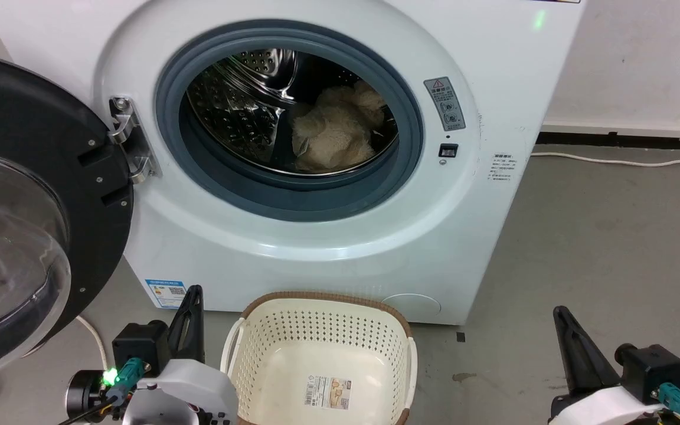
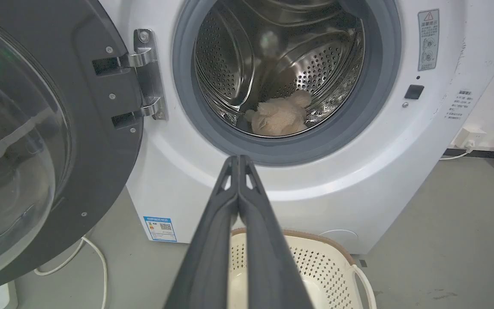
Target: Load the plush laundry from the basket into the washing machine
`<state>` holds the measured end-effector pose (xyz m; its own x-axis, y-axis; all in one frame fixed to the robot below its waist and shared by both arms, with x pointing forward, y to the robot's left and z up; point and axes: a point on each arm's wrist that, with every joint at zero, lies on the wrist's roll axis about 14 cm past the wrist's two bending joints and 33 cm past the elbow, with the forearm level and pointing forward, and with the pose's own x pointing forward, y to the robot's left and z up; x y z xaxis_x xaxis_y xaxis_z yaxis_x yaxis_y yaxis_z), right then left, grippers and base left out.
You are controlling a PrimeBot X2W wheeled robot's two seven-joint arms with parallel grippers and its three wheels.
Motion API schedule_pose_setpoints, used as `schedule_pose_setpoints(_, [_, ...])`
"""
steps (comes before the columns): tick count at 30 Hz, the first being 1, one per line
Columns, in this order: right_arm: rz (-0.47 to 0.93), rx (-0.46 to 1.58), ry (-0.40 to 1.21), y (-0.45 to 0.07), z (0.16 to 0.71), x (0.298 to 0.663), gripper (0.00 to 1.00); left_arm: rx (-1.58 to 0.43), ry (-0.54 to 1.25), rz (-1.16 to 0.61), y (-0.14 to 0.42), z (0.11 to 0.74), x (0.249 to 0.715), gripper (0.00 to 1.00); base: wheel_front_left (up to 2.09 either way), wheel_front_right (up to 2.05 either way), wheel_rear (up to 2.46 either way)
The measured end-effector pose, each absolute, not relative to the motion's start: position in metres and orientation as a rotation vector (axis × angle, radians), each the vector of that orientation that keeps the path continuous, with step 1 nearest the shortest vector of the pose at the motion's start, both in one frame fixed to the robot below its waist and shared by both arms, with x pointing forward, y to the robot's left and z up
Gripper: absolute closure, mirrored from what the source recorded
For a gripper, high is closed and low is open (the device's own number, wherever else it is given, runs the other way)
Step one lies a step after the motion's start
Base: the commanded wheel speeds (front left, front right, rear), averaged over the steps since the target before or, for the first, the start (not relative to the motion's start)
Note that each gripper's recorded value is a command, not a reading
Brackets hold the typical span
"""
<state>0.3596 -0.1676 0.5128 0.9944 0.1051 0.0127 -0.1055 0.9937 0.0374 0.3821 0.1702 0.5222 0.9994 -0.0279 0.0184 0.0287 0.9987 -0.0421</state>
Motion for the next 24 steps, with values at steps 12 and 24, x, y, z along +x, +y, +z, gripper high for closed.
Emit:
schedule_pose_setpoints(12, [0.112, 0.02, 0.004, -0.1657, 0.513, 0.3608, 1.0, -0.021, -0.012, -0.021, 0.1719, 0.5234, 0.3801, 1.0, 0.0, 0.0, 0.0])
schedule_pose_setpoints(24, [0.119, -0.003, 0.007, -0.1638, 0.5169, 0.3646, 1.0, 0.003, -0.016, -0.019, 0.1729, 0.5279, 0.3799, 1.0, 0.0, 0.0, 0.0])
